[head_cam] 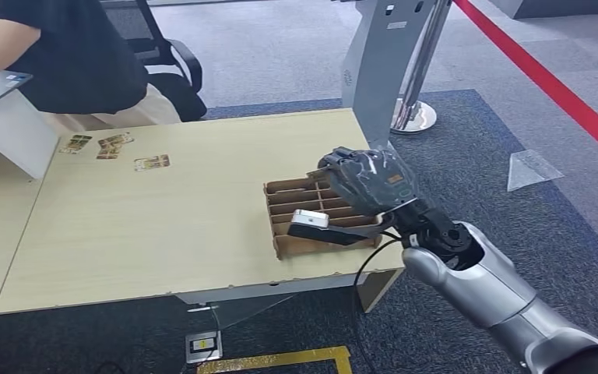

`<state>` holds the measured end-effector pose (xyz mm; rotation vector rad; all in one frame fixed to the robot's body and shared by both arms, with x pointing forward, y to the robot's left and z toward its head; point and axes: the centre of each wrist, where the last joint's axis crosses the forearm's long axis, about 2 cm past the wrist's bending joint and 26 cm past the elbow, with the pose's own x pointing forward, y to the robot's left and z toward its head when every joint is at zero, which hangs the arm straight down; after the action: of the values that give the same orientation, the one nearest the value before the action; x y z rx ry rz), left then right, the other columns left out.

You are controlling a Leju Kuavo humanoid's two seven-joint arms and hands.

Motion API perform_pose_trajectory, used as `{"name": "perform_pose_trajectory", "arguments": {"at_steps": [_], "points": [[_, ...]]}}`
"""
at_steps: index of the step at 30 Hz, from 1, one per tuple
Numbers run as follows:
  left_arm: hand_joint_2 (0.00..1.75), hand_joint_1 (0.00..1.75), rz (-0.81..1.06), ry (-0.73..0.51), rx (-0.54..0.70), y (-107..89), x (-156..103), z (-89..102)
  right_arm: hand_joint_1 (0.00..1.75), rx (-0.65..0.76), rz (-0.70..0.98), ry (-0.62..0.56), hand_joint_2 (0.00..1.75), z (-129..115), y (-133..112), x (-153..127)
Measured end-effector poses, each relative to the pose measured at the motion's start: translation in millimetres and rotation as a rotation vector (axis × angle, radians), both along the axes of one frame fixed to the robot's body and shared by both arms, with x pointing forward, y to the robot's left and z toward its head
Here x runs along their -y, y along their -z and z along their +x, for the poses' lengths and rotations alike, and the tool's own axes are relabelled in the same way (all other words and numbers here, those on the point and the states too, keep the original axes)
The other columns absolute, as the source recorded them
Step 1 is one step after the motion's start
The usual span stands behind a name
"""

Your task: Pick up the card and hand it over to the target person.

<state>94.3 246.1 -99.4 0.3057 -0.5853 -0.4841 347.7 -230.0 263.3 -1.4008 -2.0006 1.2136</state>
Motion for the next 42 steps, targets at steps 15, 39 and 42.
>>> {"name": "perform_pose_trajectory", "arguments": {"at_steps": [15,39,42], "points": [[1.75,0.0,-0.001,0.043,0.003,-2.8,8.6,8.8,1.75,-0.015,0.077,0.125,1.75,65.4,53.8,-23.1],[1.75,0.0,0.003,0.082,0.003,-4.3,14.4,12.6,1.75,-0.012,-0.123,0.168,1.75,95.9,54.3,-64.0],[1.75,0.0,0.004,0.077,0.0,-4.0,14.4,11.2,1.75,-0.018,-0.129,0.163,1.75,96.4,53.7,-67.9]]}}
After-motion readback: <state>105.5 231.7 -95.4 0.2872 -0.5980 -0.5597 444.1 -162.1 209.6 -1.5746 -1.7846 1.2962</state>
